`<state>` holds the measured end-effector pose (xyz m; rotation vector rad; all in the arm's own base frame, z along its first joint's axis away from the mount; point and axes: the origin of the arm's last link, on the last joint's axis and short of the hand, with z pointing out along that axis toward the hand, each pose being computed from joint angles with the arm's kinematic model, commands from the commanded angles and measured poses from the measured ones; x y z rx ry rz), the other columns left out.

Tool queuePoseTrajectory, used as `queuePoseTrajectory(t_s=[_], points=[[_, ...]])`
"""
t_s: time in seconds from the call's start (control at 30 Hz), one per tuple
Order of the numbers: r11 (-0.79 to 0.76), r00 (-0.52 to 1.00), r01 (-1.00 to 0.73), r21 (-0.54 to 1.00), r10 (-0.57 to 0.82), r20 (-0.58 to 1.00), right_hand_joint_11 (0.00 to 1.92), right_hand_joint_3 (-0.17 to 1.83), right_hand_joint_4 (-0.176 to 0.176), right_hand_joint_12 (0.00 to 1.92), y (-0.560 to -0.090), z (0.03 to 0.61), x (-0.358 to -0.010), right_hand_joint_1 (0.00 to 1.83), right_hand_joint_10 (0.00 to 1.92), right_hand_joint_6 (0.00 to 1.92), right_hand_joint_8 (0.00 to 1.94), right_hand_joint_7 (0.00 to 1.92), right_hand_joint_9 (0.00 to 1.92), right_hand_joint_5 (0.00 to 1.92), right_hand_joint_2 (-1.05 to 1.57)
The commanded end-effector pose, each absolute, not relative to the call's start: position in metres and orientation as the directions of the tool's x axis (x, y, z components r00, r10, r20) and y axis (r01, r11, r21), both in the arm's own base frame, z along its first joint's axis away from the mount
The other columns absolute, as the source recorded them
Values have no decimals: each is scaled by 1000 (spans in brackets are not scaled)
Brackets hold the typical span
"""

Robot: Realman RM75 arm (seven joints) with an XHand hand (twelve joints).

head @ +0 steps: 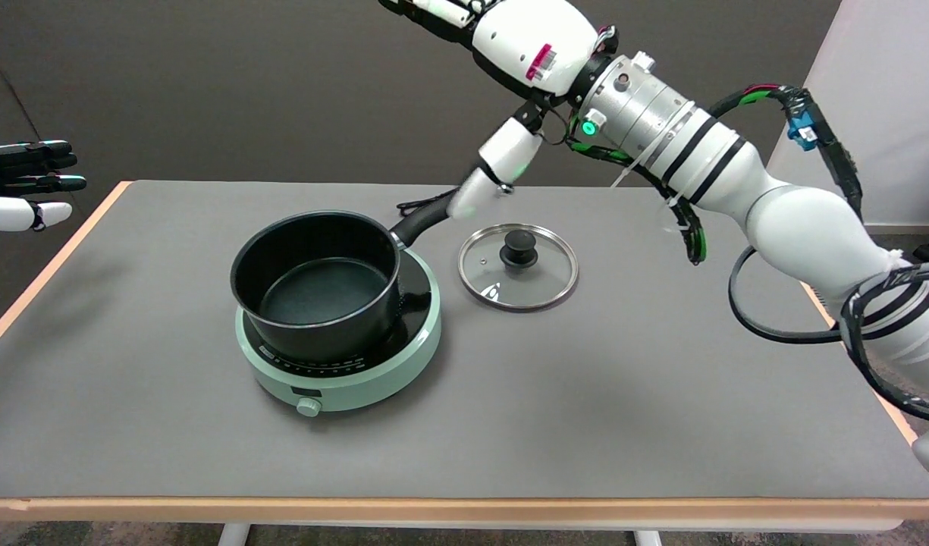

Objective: Pick up the pot.

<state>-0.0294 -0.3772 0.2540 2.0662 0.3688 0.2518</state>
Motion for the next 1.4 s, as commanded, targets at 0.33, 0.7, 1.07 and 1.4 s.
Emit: queuePoseTrajectory(t_s=[0.33, 0.7, 1.07, 1.4], points=[[-561, 969, 182, 807, 243, -50, 9, 393, 110, 9, -410, 211, -68, 940, 9, 9, 9, 9, 9, 9, -669], [-554, 984, 137, 821, 172, -48, 0, 584, 94, 0, -436, 200, -91, 1029, 0, 0, 0, 0, 0, 0, -794], [-531, 983, 161, 832, 157, -90, 57, 819, 176, 57, -445, 198, -110, 1267, 57, 57, 57, 57, 57, 57, -713], [-527, 987, 145, 837, 136, -86, 54, 1007, 176, 54, -448, 197, -117, 1225, 54, 54, 54, 54, 54, 54, -697]])
